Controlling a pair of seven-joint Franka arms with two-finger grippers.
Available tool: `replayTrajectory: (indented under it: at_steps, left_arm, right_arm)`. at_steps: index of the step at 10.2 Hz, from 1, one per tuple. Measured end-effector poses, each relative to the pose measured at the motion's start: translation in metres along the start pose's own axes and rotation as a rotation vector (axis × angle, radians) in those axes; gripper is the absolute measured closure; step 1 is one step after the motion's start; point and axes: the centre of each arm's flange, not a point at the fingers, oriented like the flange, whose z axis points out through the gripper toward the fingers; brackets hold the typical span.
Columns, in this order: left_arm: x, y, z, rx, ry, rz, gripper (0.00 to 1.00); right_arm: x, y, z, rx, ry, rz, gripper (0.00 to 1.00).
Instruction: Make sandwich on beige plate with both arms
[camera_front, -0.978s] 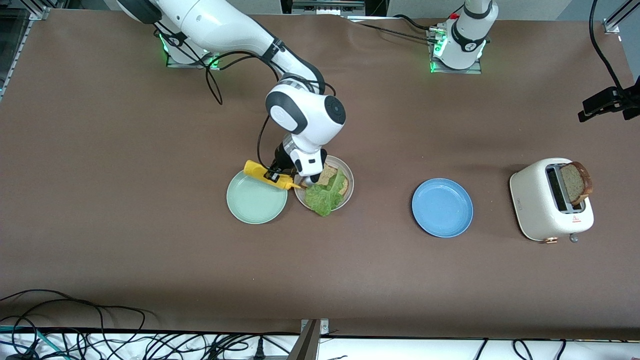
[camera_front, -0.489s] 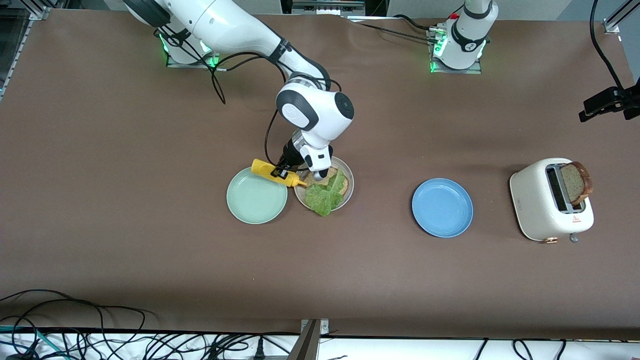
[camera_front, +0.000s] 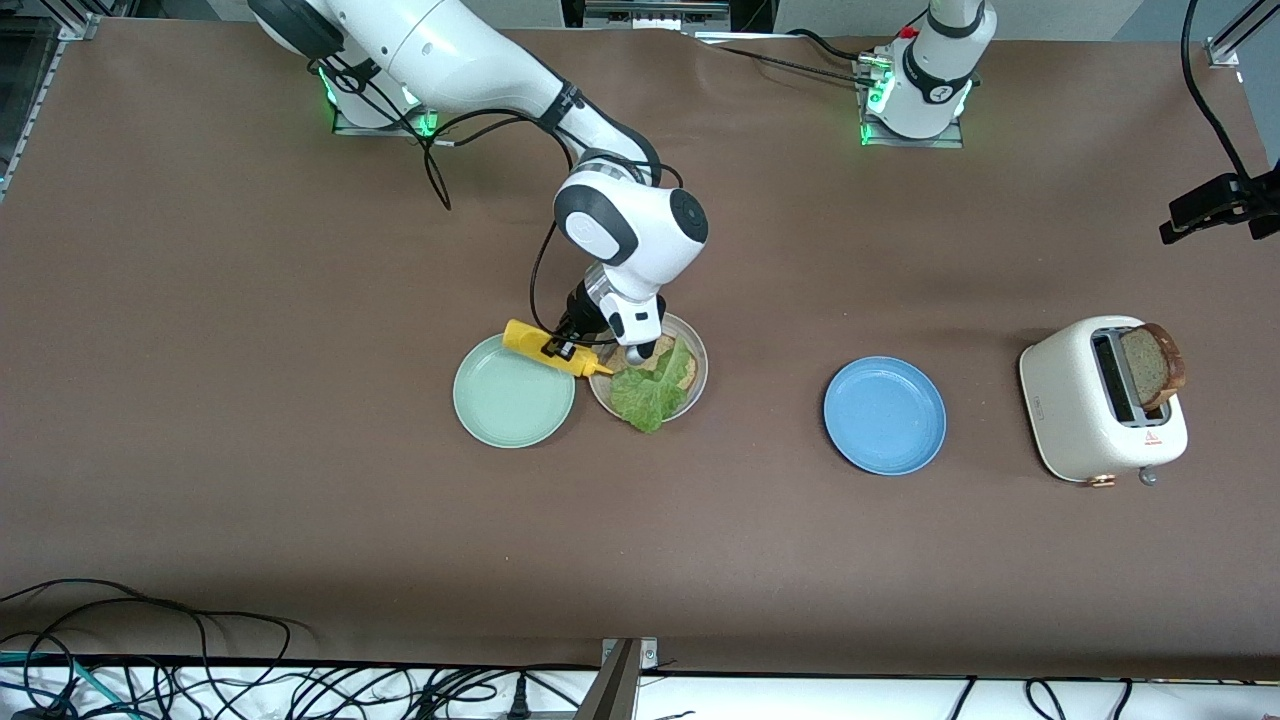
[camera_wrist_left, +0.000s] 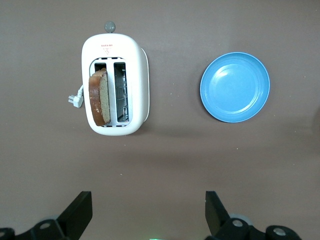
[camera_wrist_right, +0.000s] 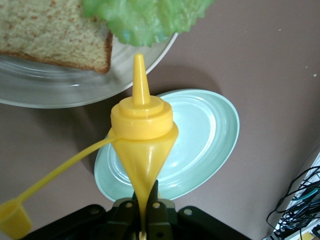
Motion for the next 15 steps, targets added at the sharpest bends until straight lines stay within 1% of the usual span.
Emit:
replayTrajectory:
  at_steps: [1,2,3,4,6,8,9,10,11,12,13,14,15]
  left_arm:
    - [0.0,-0.003,0.0,0.0,0.0,-0.005,0.0]
    - [-0.001,-0.008,0.0,-0.001,0.0,-0.014,0.0]
    - [-0.001,-0.013,0.0,-0.002,-0.001,-0.024,0.0]
    - [-0.001,-0.017,0.002,-0.003,-0.004,-0.032,0.0]
    - [0.009,-0.019,0.019,0.01,-0.038,-0.032,0.0]
    - [0.018,-0.024,0.035,0.009,-0.068,-0.041,0.0]
    - [0.019,-0.029,0.038,0.01,-0.074,-0.05,0.0]
    - [0.019,-0.036,0.04,0.026,-0.079,-0.058,0.0]
    - [0.02,-0.042,0.042,0.073,-0.088,-0.06,0.0]
    - [0.023,-0.044,0.047,0.113,-0.1,-0.057,0.0]
    - [0.028,-0.045,0.055,0.125,-0.113,-0.054,0.0]
    - [0.035,-0.047,0.063,0.126,-0.12,-0.056,0.0]
    - [0.047,-0.05,0.074,0.128,-0.113,-0.057,0.0]
  right_arm:
    - [-0.003,0.009,-0.003,0.012,0.008,0.022,0.96]
    - [-0.011,0.027,-0.007,0.052,0.022,0.064,0.96]
    - [-0.027,0.052,-0.016,0.109,0.044,0.119,0.96]
    - [-0.049,0.08,-0.027,0.162,0.071,0.178,0.96]
    - [-0.103,0.139,-0.042,0.285,0.124,0.273,0.96]
    - [-0.162,0.196,-0.029,0.406,0.176,0.318,0.96]
    - [-0.193,0.221,-0.018,0.461,0.212,0.326,0.96]
    - [-0.228,0.241,-0.004,0.512,0.259,0.331,0.96]
    - [-0.266,0.257,0.012,0.553,0.31,0.329,0.96]
    - [-0.303,0.267,0.032,0.587,0.361,0.323,0.96]
    - [-0.337,0.272,0.054,0.616,0.409,0.321,0.96]
    - [-0.363,0.274,0.078,0.638,0.462,0.314,0.96]
    - [-0.383,0.273,0.104,0.663,0.525,0.309,0.96]
